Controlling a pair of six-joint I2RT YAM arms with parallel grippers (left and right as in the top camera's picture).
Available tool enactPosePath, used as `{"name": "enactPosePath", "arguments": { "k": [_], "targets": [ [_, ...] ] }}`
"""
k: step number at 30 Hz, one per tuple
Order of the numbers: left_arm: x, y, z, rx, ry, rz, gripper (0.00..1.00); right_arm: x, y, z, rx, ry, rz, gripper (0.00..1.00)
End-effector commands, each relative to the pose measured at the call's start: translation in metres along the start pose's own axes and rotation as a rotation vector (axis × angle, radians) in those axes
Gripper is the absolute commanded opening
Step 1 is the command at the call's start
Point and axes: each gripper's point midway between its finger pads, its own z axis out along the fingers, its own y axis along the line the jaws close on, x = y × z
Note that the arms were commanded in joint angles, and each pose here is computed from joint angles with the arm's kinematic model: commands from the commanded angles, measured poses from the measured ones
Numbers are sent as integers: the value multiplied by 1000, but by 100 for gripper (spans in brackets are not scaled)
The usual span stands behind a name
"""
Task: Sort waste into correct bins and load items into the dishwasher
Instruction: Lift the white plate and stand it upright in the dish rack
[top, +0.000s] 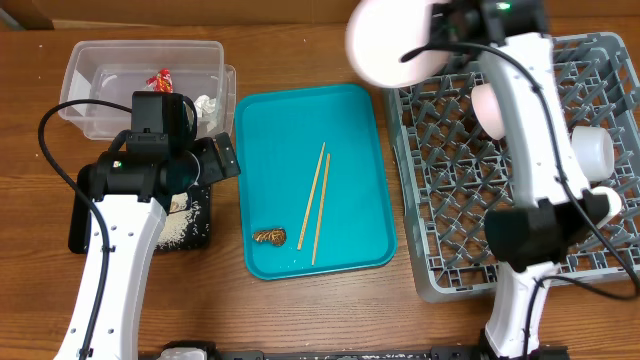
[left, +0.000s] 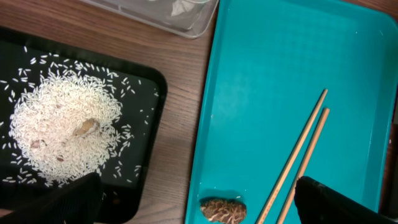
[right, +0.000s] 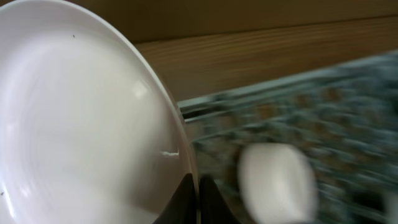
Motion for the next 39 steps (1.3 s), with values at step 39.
{"name": "enactPosePath", "arguments": {
  "k": [39],
  "targets": [
    [-3, -1, 0, 7, 0, -4, 100, 51, -71, -16, 800, -140, 23, 4]
  ]
}}
